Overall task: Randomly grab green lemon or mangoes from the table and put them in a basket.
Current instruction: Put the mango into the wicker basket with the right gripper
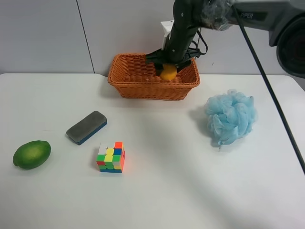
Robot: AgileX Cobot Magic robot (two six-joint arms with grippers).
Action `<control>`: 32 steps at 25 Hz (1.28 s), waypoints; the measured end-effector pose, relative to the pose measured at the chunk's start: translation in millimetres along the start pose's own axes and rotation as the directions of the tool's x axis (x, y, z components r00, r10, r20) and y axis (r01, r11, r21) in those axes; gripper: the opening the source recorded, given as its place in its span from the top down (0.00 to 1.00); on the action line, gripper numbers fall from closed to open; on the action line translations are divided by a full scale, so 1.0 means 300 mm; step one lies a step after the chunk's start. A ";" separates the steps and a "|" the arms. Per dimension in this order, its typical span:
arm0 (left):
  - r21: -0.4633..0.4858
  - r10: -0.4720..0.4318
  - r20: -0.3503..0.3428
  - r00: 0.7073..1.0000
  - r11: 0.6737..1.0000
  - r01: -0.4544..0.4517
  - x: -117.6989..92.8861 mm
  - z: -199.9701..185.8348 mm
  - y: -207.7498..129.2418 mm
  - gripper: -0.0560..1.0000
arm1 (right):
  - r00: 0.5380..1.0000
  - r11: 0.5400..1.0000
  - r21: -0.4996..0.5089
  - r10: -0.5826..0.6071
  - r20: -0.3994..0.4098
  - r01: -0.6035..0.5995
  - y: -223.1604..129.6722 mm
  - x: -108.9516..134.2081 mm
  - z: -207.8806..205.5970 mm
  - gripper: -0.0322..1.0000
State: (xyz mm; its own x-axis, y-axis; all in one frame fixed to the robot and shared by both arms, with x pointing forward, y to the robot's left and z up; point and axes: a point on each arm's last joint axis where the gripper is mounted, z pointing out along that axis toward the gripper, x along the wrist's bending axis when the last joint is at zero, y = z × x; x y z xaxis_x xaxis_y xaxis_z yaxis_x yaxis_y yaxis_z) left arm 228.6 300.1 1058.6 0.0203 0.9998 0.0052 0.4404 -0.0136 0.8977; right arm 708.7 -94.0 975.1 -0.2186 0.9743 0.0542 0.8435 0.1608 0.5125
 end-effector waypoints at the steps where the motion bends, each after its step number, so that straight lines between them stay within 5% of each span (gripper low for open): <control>1: 0.000 0.000 0.000 1.000 1.000 0.000 0.000 0.000 0.000 0.01 | 1.000 1.000 -0.005 -0.001 -0.002 0.001 -0.002 0.001 0.016 0.37; 11: 0.000 0.000 0.000 1.000 1.000 0.000 0.000 0.000 0.000 0.01 | 1.000 0.999 -0.048 -0.001 -0.014 0.000 0.003 0.005 0.049 0.37; 16: 0.000 0.000 0.000 1.000 1.000 0.000 0.000 0.000 0.000 0.01 | 1.000 0.998 -0.059 -0.002 -0.016 0.001 0.007 0.005 0.048 0.06; 23: 0.000 0.000 0.000 1.000 1.000 0.000 0.000 0.000 0.000 0.01 | 1.000 0.998 -0.056 -0.002 -0.015 0.001 0.009 0.005 0.038 0.01; 32: 0.000 0.000 0.000 1.000 1.000 0.000 0.000 0.000 0.000 0.01 | 1.000 1.000 -0.017 0.013 0.009 -0.013 0.048 -0.017 -0.300 0.01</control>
State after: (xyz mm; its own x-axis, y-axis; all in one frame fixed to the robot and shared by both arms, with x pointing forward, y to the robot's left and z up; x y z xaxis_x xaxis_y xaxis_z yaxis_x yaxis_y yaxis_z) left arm 228.6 300.1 1058.6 0.0203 0.9998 0.0052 0.4404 -0.0136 0.8977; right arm 677.9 -110.7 1059.3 -0.2034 0.9777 0.0531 0.8377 0.1457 0.5263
